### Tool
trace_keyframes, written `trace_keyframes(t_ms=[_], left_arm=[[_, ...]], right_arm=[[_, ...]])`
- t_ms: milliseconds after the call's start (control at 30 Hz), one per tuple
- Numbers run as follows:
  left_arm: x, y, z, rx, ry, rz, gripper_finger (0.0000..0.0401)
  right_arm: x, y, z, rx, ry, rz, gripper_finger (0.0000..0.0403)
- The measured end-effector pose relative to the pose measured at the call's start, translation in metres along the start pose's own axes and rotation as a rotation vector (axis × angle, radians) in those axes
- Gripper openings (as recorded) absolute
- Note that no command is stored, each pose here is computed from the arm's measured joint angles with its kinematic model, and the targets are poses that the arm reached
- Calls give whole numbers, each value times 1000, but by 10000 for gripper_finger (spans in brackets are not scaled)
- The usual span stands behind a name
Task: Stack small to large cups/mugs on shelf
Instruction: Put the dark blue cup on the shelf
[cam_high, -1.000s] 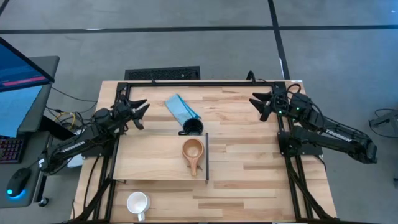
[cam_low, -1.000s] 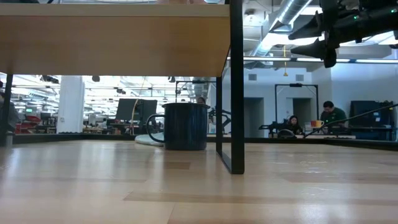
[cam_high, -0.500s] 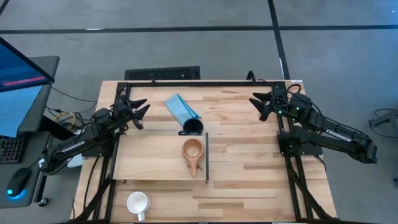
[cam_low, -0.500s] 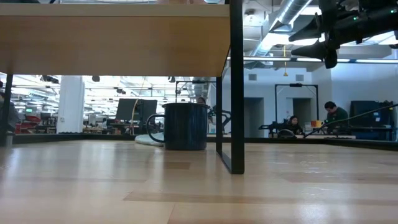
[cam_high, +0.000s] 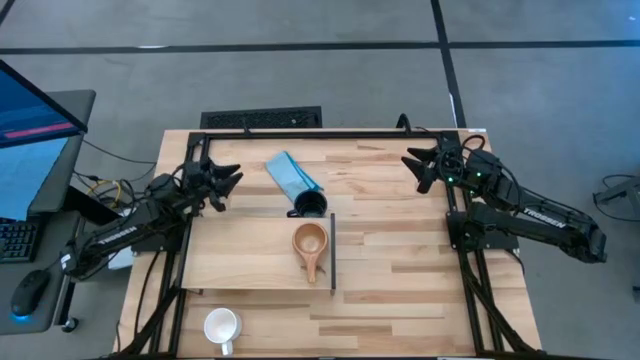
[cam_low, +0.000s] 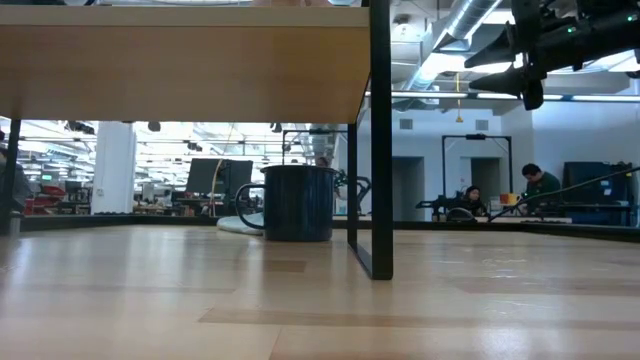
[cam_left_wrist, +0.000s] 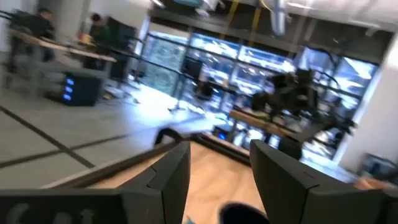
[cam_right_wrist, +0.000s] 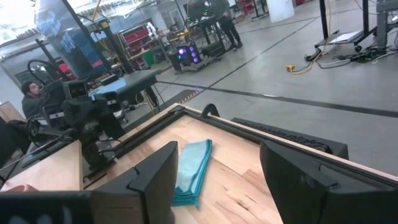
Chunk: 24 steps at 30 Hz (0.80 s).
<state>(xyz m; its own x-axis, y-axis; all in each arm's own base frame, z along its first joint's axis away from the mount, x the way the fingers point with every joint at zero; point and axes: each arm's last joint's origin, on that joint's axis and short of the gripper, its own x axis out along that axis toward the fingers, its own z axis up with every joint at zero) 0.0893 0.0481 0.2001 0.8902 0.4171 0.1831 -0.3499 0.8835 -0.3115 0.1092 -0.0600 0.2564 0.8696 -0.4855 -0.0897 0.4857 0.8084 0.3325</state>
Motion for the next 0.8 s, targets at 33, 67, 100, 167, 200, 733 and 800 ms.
trace_keyframes(t_ms=[33, 67, 100, 167, 200, 733, 800], left_arm=[[1, 0, -1, -1, 14, -11, 158], [2, 0, -2, -2, 29, -17, 158], [3, 0, -3, -4, 43, -19, 158], [6, 0, -2, 6, 70, -19, 158], [8, -1, 2, 25, 77, -21, 158], [74, -10, 43, 334, 425, 41, 158], [85, -9, 45, 333, 485, 57, 158]], right_arm=[[0, 0, 0, 0, 0, 0, 249], [0, 0, 0, 0, 0, 0, 249], [0, 0, 0, 0, 0, 0, 249], [0, 0, 0, 0, -1, 1, 249], [0, 0, 0, 1, -2, 1, 249], [0, -1, 0, 34, -9, -21, 249], [0, -1, 0, 34, -9, -20, 249]])
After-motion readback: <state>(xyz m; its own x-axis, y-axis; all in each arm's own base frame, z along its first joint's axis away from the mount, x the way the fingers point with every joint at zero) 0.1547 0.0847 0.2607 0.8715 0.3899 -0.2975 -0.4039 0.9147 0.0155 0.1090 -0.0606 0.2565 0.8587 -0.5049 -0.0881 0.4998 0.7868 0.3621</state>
